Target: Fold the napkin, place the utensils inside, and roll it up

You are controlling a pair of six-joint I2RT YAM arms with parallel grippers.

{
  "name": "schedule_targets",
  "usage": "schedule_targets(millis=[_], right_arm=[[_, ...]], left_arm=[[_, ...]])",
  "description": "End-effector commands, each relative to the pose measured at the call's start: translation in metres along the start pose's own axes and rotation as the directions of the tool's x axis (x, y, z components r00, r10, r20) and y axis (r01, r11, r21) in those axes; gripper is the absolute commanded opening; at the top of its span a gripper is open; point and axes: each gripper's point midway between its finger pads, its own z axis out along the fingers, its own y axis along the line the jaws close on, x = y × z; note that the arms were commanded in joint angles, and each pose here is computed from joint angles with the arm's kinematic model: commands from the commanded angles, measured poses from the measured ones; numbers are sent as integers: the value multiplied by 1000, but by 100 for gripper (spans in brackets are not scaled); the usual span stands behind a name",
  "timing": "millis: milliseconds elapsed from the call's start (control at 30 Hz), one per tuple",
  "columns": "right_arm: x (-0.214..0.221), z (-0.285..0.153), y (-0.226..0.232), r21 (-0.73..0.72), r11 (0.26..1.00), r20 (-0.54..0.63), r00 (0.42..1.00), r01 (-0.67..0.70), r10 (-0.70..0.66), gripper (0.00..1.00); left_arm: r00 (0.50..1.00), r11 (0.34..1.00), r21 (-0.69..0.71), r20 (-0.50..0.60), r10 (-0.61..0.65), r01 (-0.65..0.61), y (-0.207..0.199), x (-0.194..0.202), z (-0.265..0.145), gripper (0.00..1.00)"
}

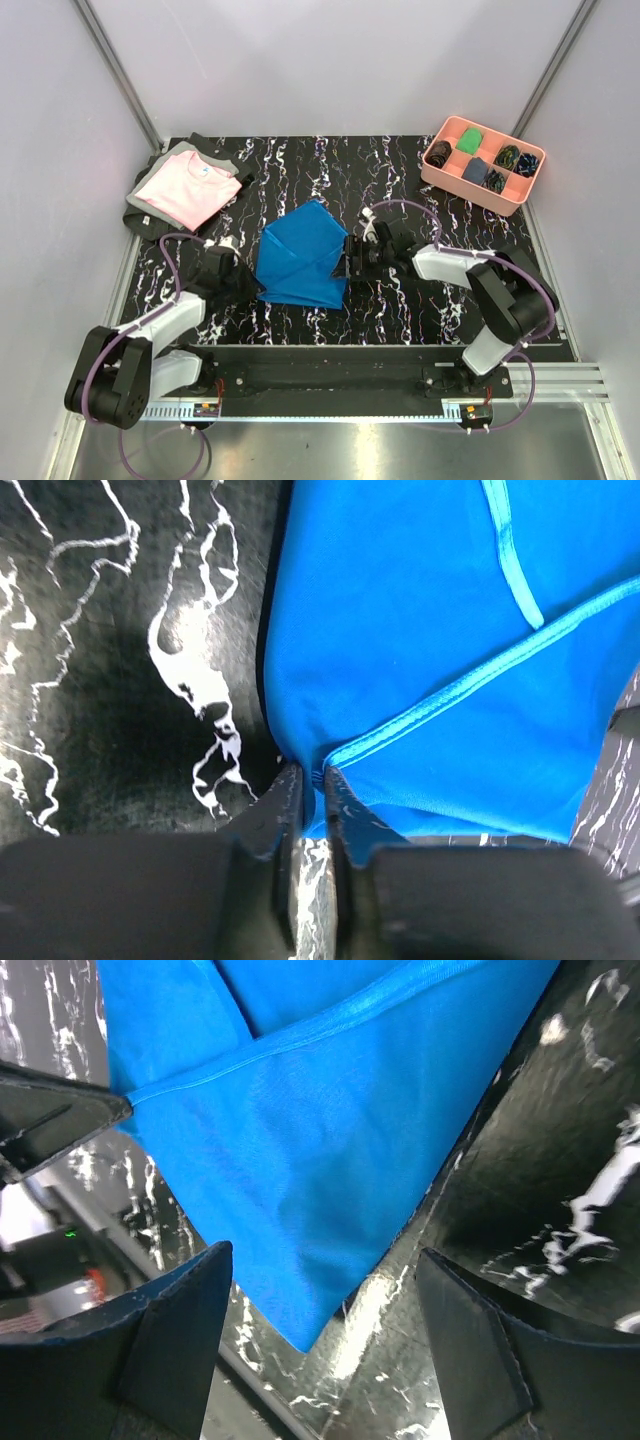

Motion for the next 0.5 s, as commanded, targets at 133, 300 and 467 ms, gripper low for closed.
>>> schedule_targets(millis=[133,300,467], right_arm=[[-34,-18,51,106,909,146,898,403,-415,83],[-29,-1,81,184,772,167,755,609,-635,85],[-15,20,105,228,641,191,612,733,-768,87]], left_arm=[[999,998,53,-33,37,-35,-17,-3,-14,0],[999,994,104,-45,20,-15,-32,-13,-22,0],[997,989,147,-75,3,8,-40,-21,-31,0]])
